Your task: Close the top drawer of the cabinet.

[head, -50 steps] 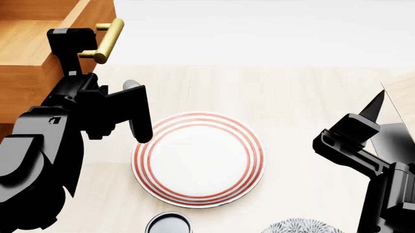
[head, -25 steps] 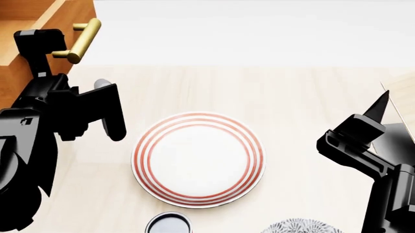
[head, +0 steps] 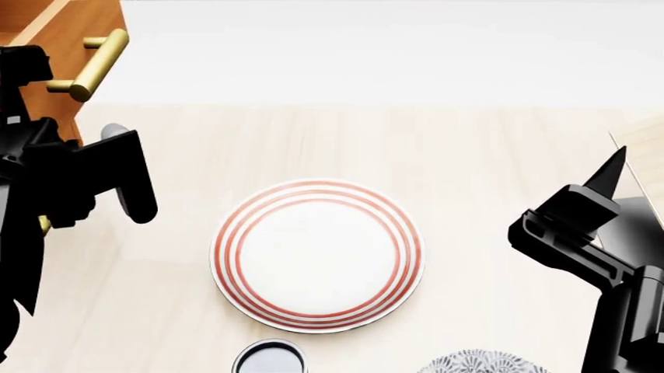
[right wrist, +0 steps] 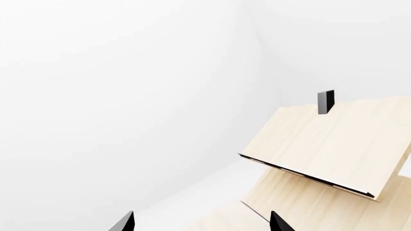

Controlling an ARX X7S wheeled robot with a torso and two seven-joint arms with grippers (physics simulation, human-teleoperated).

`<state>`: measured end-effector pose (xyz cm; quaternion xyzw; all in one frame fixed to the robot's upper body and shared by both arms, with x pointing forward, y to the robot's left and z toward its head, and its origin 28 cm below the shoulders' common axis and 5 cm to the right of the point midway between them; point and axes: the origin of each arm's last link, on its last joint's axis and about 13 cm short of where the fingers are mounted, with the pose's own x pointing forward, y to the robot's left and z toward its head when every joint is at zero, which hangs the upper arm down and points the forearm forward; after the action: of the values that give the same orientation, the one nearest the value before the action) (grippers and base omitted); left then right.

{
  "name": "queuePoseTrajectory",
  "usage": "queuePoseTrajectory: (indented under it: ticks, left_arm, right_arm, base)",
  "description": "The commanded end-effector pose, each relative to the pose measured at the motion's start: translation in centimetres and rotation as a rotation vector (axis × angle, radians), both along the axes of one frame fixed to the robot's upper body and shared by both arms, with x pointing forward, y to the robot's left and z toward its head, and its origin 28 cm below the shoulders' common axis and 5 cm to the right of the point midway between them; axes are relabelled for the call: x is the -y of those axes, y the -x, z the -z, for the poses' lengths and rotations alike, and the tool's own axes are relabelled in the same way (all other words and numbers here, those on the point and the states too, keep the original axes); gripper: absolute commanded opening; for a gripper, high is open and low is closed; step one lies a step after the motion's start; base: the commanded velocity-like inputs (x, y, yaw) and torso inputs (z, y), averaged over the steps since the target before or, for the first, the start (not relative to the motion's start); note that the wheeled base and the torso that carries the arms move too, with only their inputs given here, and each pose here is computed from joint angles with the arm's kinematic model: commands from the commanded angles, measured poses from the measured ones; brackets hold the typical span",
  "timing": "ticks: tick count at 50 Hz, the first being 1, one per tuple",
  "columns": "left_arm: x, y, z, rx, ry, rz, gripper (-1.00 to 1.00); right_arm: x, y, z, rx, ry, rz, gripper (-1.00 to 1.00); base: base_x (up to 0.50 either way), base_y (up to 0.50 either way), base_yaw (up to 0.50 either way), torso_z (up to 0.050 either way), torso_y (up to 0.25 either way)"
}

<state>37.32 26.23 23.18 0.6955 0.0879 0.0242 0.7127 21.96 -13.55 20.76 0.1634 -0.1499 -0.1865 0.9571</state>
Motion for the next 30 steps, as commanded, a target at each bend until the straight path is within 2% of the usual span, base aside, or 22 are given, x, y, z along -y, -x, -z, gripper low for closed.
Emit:
queuePoseTrajectory:
  ticks: [1,10,30]
  left_arm:
    - [-1.8,0.7,0.1,-0.005,-0.002,-0.057,1.0]
    - [-2.4,1.2,0.0,-0.017,-0.022,-0.087,1.0]
    - [-5.8,2.6,-0.2,-0.023,-0.016,-0.184,1.0]
  right_arm:
    - [0.1,0.1,0.0,-0.002,0.004,0.0,1.0]
    - [0.2,0.0,0.0,0.001,0.004,0.0,1.0]
    - [0.2,-0.1,-0.1,0.004,0.002,0.0,1.0]
  base:
    - [0.0,0.0,0.0,0.0,0.0]
    - [0.0,0.0,0.0,0.0,0.0]
    - [0.0,0.0,0.0,0.0,0.0]
